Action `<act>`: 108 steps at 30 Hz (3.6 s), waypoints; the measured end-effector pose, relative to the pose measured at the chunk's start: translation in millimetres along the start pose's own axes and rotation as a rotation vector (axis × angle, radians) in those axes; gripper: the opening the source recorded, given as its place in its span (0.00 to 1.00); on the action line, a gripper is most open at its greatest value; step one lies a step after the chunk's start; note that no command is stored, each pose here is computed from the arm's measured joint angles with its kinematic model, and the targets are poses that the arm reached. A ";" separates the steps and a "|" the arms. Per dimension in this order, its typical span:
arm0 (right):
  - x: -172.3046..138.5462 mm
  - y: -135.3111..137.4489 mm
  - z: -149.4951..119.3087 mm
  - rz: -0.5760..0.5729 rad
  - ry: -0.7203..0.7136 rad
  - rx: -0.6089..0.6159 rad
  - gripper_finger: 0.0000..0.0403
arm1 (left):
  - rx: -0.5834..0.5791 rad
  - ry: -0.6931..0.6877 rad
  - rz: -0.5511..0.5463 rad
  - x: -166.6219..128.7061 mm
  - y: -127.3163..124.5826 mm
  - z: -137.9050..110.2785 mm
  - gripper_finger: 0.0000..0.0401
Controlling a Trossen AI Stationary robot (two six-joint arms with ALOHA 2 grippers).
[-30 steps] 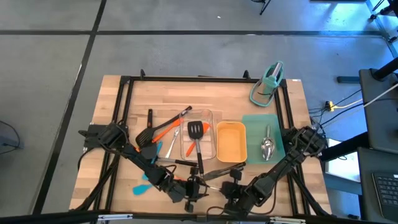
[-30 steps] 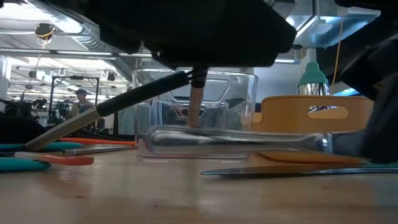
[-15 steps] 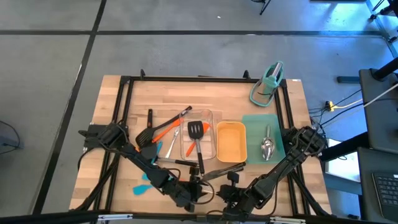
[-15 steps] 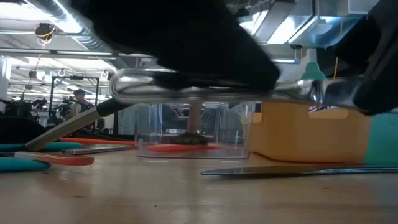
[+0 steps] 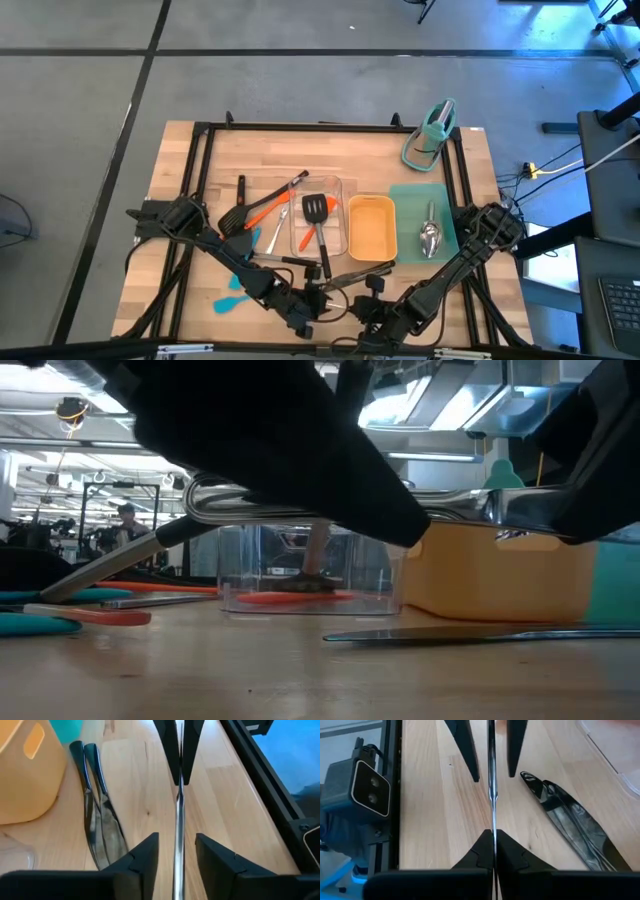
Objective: Pick & Place Kitchen Items
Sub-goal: Put the silver table knife into the yellow bin
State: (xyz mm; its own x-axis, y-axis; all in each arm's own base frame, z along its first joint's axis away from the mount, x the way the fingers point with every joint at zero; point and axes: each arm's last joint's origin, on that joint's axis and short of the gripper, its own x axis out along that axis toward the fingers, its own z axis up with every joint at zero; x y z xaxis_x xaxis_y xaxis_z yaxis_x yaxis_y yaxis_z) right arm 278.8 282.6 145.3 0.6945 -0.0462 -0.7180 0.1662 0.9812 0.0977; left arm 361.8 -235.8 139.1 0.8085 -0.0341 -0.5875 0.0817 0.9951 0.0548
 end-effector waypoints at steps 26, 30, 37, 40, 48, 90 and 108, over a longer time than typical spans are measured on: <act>-97.7 26.7 85.4 -0.237 -0.125 -0.204 0.45 | -0.035 0.014 0.133 -39.6 -25.5 -6.6 0.04; -125.1 37.5 94.7 -0.216 -0.171 -0.260 0.46 | -0.019 -0.064 0.188 -70.4 -36.0 3.4 0.04; -140.2 47.8 87.7 -0.196 -0.199 -0.322 0.45 | -0.067 -0.272 0.386 -122.0 -47.4 16.8 0.04; -140.2 50.2 84.4 -0.189 -0.199 -0.308 0.45 | -0.094 -0.349 0.455 -135.7 -49.4 21.6 0.04; -141.8 58.3 81.4 -0.217 -0.319 -0.263 0.45 | -0.189 -0.491 0.586 -142.8 -48.8 38.0 0.04; -38.1 163.0 30.0 -0.009 -0.710 -0.161 0.45 | 0.035 -1.201 -0.153 -125.3 -71.8 76.9 0.04; -30.2 103.4 -2.2 0.002 -0.751 0.048 0.45 | -0.141 -1.196 -0.223 -64.2 -53.6 50.9 0.04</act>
State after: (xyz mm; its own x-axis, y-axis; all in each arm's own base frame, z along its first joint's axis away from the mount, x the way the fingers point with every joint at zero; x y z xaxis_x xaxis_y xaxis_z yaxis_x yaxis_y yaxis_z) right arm 273.5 385.9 175.5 0.9826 -0.1771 -0.0564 0.1834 0.9729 0.1409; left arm 335.3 -291.7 214.9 0.8169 -0.1943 0.5431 0.2829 0.9555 -0.0837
